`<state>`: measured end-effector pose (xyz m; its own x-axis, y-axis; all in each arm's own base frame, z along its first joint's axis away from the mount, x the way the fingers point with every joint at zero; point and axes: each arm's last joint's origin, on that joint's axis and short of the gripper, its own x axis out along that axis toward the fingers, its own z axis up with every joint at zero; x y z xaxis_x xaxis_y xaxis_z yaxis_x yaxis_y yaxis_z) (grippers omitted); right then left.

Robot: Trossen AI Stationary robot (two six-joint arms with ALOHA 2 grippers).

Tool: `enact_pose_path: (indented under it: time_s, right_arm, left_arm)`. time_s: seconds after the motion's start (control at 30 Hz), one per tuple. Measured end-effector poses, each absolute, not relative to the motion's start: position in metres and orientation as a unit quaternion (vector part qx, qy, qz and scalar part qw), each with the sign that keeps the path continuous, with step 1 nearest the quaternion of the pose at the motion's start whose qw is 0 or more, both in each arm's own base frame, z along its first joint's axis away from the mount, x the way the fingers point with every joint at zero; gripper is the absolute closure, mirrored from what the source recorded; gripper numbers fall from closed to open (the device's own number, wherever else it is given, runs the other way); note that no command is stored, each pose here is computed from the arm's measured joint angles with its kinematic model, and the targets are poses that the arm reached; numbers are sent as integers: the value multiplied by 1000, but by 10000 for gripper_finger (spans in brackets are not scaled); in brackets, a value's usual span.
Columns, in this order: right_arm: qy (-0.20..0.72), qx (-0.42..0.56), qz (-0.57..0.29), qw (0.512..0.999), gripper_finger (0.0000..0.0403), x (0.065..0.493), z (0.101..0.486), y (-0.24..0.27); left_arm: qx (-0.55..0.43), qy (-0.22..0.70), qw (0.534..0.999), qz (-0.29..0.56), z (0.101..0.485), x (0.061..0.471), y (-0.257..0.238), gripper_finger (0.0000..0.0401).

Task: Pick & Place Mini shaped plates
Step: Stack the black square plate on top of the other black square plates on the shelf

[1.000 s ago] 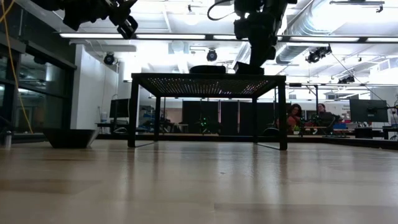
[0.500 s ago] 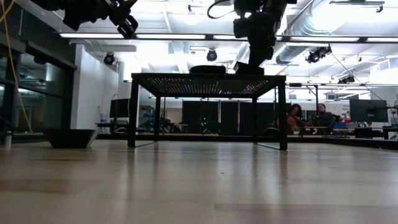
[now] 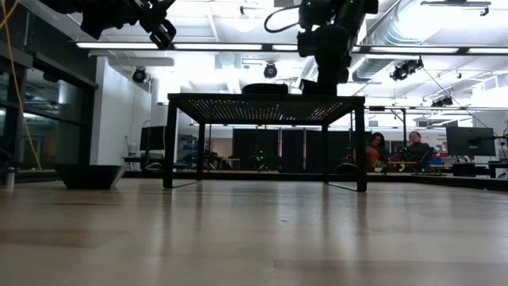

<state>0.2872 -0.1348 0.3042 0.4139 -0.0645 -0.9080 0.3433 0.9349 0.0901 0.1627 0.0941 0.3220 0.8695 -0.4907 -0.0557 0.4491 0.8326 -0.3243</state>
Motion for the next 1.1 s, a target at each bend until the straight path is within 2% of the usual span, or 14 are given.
enact_pose_path:
  time_s: [0.5, 0.87, 1.1]
  right_arm:
    - [524, 135, -119, 832, 326, 287, 305, -135]
    - [502, 129, -125, 846, 394, 276, 320, -134]
    - [489, 130, -133, 852, 399, 269, 329, -133]
  left_arm:
    - [-152, 68, 956, -243, 322, 163, 94, 259]
    - [-152, 68, 956, -242, 322, 163, 94, 259]
    - [-153, 69, 956, -241, 322, 163, 94, 259]
